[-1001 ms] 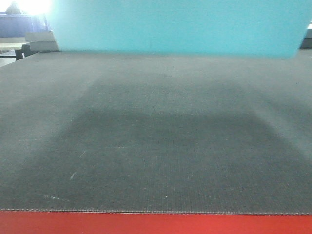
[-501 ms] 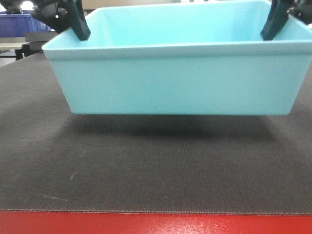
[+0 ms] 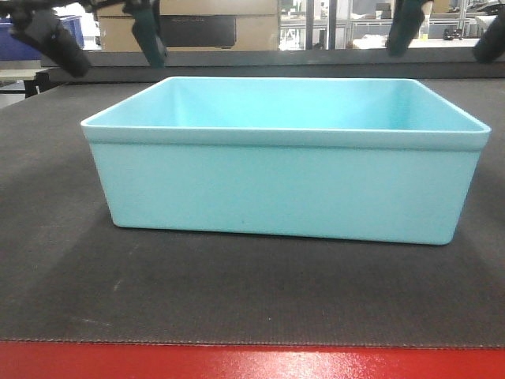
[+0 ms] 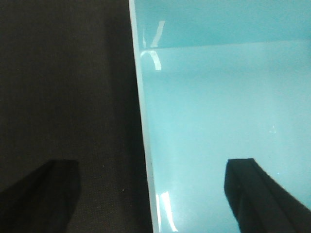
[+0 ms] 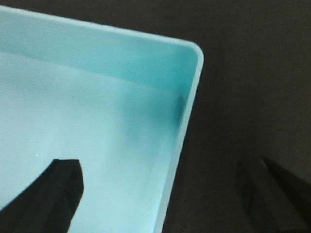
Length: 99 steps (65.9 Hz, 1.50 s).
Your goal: Fetch blue bin and place on conveyor start
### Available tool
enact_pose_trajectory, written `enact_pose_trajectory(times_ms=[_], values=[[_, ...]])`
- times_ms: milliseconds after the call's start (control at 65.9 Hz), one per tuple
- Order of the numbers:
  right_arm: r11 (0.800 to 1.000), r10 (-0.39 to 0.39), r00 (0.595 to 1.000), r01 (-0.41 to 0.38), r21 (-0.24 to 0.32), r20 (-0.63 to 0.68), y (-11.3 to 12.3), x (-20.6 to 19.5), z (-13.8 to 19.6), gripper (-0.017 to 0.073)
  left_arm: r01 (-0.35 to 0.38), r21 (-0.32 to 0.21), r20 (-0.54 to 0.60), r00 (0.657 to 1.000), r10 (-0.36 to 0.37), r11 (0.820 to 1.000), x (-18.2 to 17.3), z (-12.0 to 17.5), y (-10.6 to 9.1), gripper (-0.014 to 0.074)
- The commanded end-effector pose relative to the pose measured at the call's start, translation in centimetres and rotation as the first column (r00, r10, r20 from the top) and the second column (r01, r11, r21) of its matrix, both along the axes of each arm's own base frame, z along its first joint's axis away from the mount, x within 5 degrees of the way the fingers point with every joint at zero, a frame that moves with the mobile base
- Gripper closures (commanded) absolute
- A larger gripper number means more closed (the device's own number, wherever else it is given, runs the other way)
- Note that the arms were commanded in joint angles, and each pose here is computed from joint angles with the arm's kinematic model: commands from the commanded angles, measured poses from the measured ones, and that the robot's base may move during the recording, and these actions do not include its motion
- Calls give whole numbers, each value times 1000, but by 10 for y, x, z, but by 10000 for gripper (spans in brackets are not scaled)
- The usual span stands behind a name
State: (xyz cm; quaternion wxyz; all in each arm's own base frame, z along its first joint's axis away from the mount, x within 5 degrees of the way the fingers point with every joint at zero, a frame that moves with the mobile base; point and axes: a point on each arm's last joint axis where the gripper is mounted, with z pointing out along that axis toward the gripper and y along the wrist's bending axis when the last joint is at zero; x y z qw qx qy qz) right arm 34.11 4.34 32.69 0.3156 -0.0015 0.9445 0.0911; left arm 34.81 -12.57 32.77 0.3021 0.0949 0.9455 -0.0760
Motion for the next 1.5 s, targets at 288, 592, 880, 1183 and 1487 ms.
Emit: enact_pose_trajectory(times_ms=[288, 592, 880, 1183, 1487], values=[[998, 10, 968, 8, -70, 251, -10, -37, 69, 575, -93, -69, 315, 943, 110, 993, -70, 107, 61, 587], [996, -1, 917, 35, -80, 398, -18, -80, 73, 720, -121, -9, 476, 872, 111, 993, -123, 136, 90, 704], [996, -19, 827, 62, -58, 563, -24, -139, 32, 720, -90, -56, 640, 761, 105, 994, -182, 97, 100, 704], [996, -24, 722, 77, -46, 692, -29, -179, 1, 720, -53, -99, 765, 634, 110, 994, -237, 40, 107, 704], [996, -24, 723, 77, -46, 690, -29, -180, 0, 720, -46, -122, 775, 620, 124, 991, -248, 30, 109, 704]])
